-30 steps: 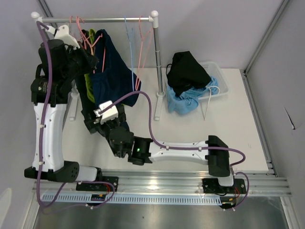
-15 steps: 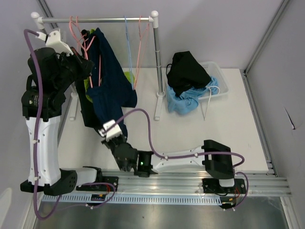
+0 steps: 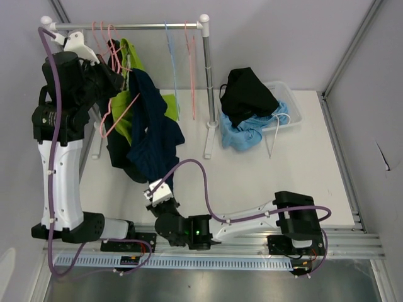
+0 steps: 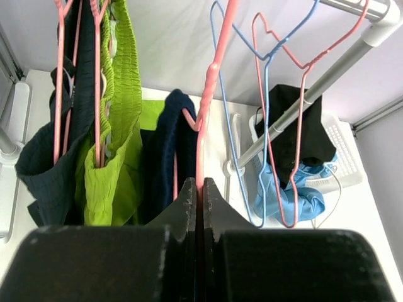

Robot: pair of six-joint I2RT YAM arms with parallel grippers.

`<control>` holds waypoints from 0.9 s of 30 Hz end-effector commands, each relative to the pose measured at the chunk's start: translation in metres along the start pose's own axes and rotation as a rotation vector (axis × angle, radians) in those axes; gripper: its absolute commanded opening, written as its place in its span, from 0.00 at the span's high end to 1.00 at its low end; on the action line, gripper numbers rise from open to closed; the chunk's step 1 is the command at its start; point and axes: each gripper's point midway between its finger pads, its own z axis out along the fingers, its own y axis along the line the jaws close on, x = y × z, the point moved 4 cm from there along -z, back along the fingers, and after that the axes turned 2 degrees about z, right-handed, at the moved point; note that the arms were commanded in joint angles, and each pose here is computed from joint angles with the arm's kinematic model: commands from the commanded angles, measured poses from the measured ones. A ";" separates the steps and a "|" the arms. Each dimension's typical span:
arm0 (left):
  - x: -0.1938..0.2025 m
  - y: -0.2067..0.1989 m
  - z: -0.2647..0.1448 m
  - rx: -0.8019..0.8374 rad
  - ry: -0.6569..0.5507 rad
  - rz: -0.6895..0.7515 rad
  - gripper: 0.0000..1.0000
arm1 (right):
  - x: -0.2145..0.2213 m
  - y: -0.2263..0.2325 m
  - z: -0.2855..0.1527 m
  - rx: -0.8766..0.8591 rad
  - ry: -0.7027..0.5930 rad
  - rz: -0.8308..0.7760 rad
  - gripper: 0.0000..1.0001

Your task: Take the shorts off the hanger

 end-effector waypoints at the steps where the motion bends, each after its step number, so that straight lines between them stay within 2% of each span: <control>1: -0.040 -0.007 -0.035 0.037 -0.217 0.027 1.00 | -0.037 -0.016 0.029 0.047 -0.069 0.122 1.00; 3: -0.033 -0.006 -0.043 0.039 -0.195 0.024 1.00 | -0.046 -0.021 0.041 0.055 -0.077 0.131 1.00; 5: -0.011 -0.011 -0.046 0.093 -0.113 0.016 1.00 | -0.066 -0.029 0.059 0.062 -0.112 0.150 1.00; 7: 0.027 -0.010 -0.052 0.139 -0.030 -0.018 1.00 | -0.083 -0.036 0.073 0.068 -0.137 0.122 1.00; 8: 0.036 -0.014 -0.062 0.177 -0.025 -0.044 1.00 | -0.107 -0.045 0.087 0.087 -0.172 0.149 1.00; 10: 0.070 -0.007 -0.075 0.189 0.000 -0.068 1.00 | -0.124 -0.054 0.097 0.107 -0.188 0.124 1.00; 11: 0.075 -0.006 -0.082 0.190 -0.006 -0.077 1.00 | -0.138 -0.060 0.099 0.115 -0.206 0.133 1.00; 13: 0.082 -0.002 -0.093 0.174 -0.013 -0.067 1.00 | -0.147 -0.066 0.095 0.118 -0.217 0.124 1.00; 16: 0.083 0.012 -0.098 0.087 -0.008 -0.016 1.00 | -0.145 -0.080 0.061 0.137 -0.204 0.143 1.00; 17: 0.081 0.014 -0.098 0.070 -0.013 -0.013 1.00 | -0.161 -0.087 0.055 0.137 -0.232 0.177 1.00; 19: 0.082 0.015 -0.095 0.061 -0.016 -0.012 1.00 | -0.147 -0.098 0.033 0.180 -0.217 0.159 1.00; 20: 0.082 0.014 -0.095 0.071 -0.022 -0.019 1.00 | -0.167 -0.115 0.018 0.210 -0.255 0.188 1.00; 23: 0.088 0.009 -0.085 0.116 -0.007 -0.039 1.00 | -0.180 -0.153 0.001 0.300 -0.260 0.157 1.00; 24: 0.093 0.010 -0.079 0.117 0.006 -0.046 1.00 | -0.198 -0.182 -0.001 0.345 -0.282 0.181 1.00; 26: 0.101 0.009 -0.075 0.130 0.025 -0.049 1.00 | -0.218 -0.209 0.001 0.359 -0.292 0.180 1.00; 27: 0.099 0.008 -0.074 0.146 0.010 -0.045 1.00 | -0.235 -0.244 0.003 0.425 -0.324 0.199 1.00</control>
